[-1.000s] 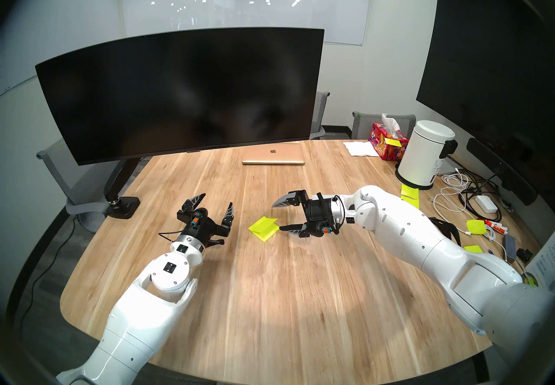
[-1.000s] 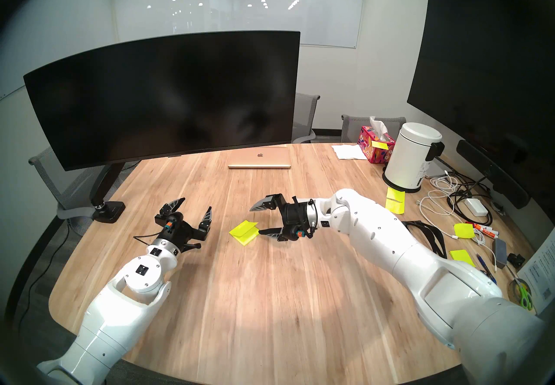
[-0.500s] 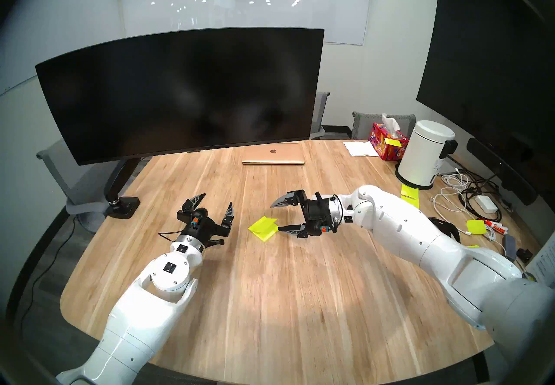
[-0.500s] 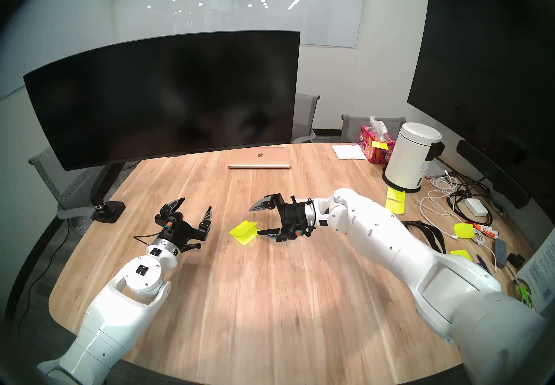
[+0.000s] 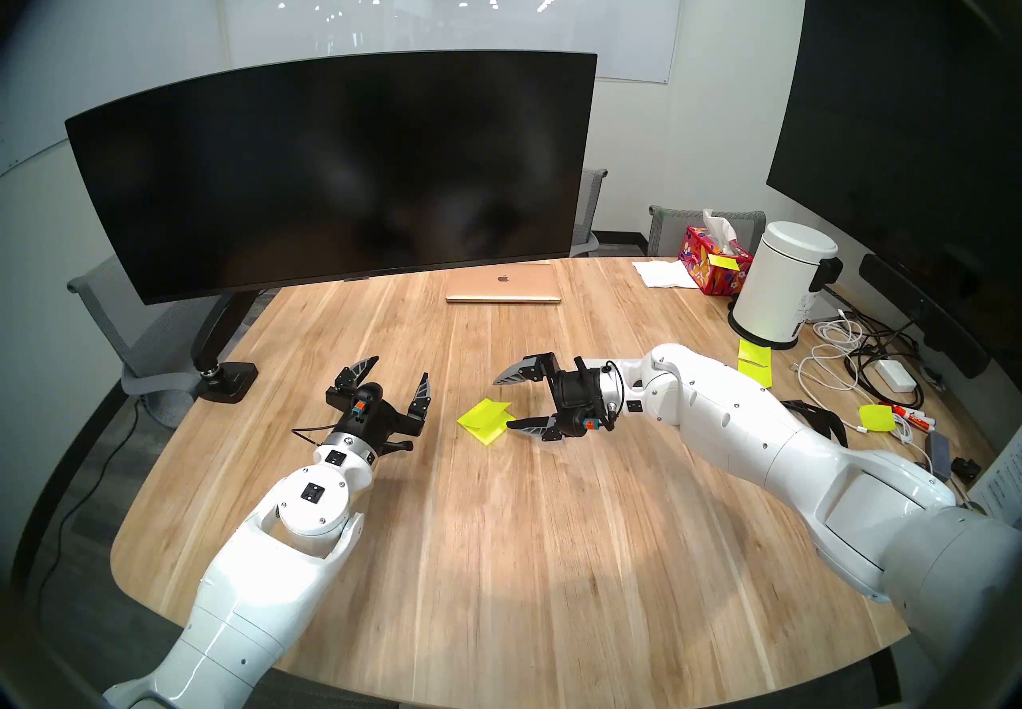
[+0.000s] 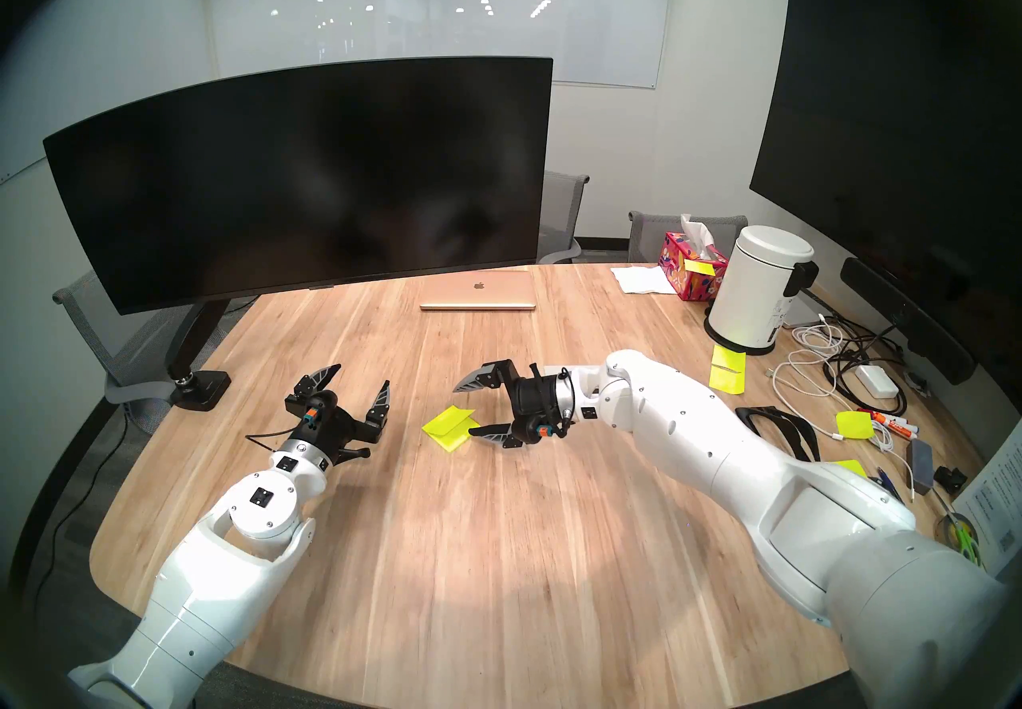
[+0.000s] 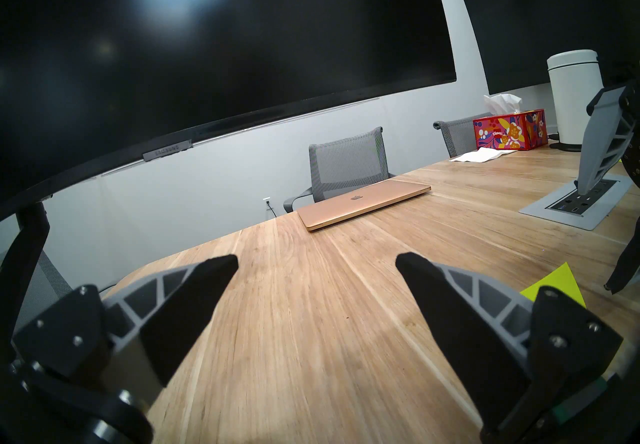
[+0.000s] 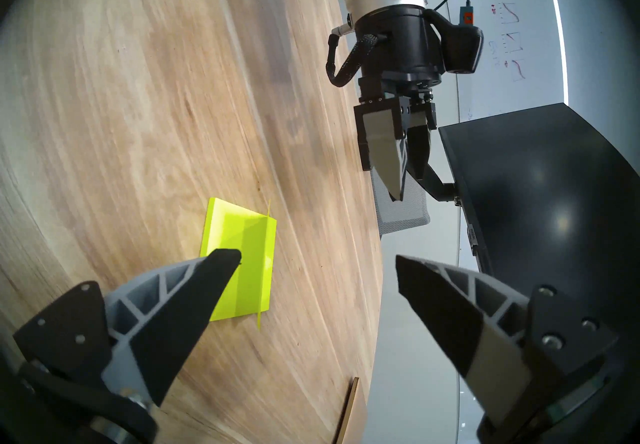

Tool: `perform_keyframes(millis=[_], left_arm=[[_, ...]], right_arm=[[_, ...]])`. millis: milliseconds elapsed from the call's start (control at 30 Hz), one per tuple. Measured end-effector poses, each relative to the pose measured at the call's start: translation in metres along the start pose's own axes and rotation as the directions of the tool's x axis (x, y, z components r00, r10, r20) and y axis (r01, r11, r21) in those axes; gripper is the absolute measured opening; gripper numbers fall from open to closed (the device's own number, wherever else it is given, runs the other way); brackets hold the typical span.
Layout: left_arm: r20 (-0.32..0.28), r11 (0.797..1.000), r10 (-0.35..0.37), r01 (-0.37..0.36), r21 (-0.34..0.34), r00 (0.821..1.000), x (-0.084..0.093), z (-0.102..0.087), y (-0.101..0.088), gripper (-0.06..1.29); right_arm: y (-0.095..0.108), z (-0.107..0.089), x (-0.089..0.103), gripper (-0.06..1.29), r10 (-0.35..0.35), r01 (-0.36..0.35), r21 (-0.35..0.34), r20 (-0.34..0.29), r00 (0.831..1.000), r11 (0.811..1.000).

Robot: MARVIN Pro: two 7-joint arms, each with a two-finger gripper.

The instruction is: Peel one sticky note off the pad and stick it onto the monitor, then press it flat

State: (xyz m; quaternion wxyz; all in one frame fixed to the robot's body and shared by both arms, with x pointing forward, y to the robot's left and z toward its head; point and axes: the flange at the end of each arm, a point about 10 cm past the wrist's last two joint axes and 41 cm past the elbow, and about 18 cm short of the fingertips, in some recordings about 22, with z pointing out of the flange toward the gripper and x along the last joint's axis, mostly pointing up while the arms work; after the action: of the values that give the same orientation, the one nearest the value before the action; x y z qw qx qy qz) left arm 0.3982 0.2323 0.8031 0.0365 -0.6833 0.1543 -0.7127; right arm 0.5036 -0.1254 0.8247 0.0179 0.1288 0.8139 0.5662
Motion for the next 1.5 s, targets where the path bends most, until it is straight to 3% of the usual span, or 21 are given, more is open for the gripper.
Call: perform_keyframes(millis=[1000, 1500], left_arm=[[0.0, 1.0, 0.0, 0.0, 0.0, 1.0, 0.0, 0.0, 0.0, 1.25], [0.0, 1.0, 0.0, 0.0, 0.0, 1.0, 0.0, 0.0, 0.0, 1.25]], right_arm=[[-0.008, 0.017, -0.003, 1.23, 0.014, -0.014, -0.021, -0.008, 1.0, 1.0], [-0.018, 0.018, -0.016, 1.23, 0.035, -0.035, -0.012, 0.026, 0.999, 0.999]])
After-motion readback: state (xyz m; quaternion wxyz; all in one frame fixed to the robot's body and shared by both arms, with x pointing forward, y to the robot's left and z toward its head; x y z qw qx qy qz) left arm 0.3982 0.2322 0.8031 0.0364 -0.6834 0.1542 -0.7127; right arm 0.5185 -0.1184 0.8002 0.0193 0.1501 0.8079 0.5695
